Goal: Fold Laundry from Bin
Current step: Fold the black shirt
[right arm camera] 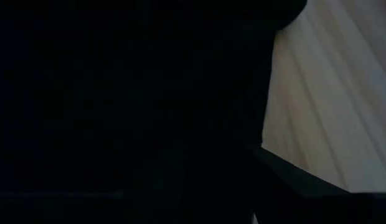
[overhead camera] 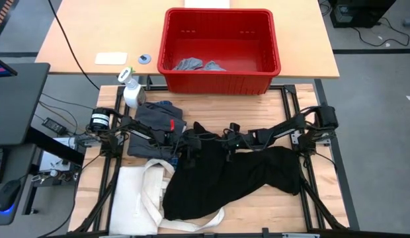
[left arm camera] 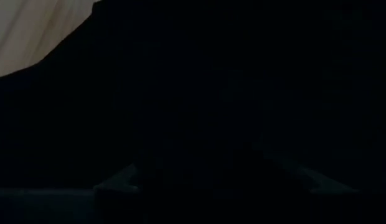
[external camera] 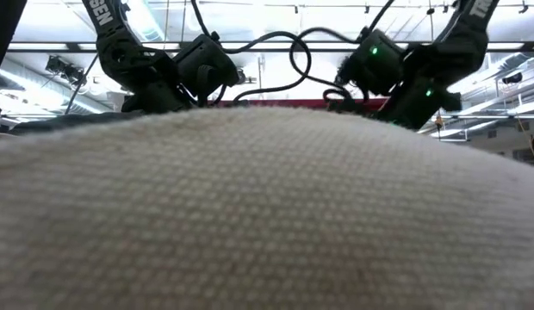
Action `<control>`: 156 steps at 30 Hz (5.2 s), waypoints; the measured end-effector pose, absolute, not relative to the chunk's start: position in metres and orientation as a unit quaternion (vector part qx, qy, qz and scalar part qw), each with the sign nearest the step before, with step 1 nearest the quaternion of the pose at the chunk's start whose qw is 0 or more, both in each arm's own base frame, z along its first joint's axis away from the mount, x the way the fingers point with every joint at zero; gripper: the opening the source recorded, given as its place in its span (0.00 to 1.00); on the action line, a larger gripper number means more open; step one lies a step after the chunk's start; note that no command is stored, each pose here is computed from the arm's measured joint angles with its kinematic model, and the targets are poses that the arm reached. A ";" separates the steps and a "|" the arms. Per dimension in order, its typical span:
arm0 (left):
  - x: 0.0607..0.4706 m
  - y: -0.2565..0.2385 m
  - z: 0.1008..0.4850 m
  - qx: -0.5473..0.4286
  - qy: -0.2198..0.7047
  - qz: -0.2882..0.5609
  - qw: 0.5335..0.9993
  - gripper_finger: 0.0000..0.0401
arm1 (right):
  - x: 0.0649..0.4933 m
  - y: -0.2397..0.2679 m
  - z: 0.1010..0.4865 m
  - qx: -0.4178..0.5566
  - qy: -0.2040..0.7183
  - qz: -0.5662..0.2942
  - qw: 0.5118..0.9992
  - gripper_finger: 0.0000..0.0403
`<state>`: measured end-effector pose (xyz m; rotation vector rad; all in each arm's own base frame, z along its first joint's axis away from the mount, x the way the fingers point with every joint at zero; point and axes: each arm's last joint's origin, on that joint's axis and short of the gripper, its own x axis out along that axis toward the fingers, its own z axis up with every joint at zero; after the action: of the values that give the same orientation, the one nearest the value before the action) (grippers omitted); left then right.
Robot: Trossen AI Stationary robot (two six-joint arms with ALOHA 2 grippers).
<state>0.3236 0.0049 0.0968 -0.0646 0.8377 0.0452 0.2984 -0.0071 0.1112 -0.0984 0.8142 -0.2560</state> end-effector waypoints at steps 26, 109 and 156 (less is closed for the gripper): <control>0.323 0.004 0.097 -0.030 0.408 0.021 0.912 0.50 | 0.298 -0.014 0.114 -0.053 0.386 -0.166 0.906 0.02; 0.283 0.029 0.177 0.025 0.409 -0.006 0.912 0.50 | 0.227 -0.021 0.173 0.130 0.583 -0.552 0.582 0.39; 0.282 -0.030 0.183 0.050 0.378 -0.199 0.903 0.50 | 0.218 0.057 0.187 0.029 0.614 -0.570 0.545 0.38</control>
<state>0.2818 -0.0298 0.1829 0.1029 0.7811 -0.4109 0.2178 0.0571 0.1875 0.0698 1.4557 -1.3526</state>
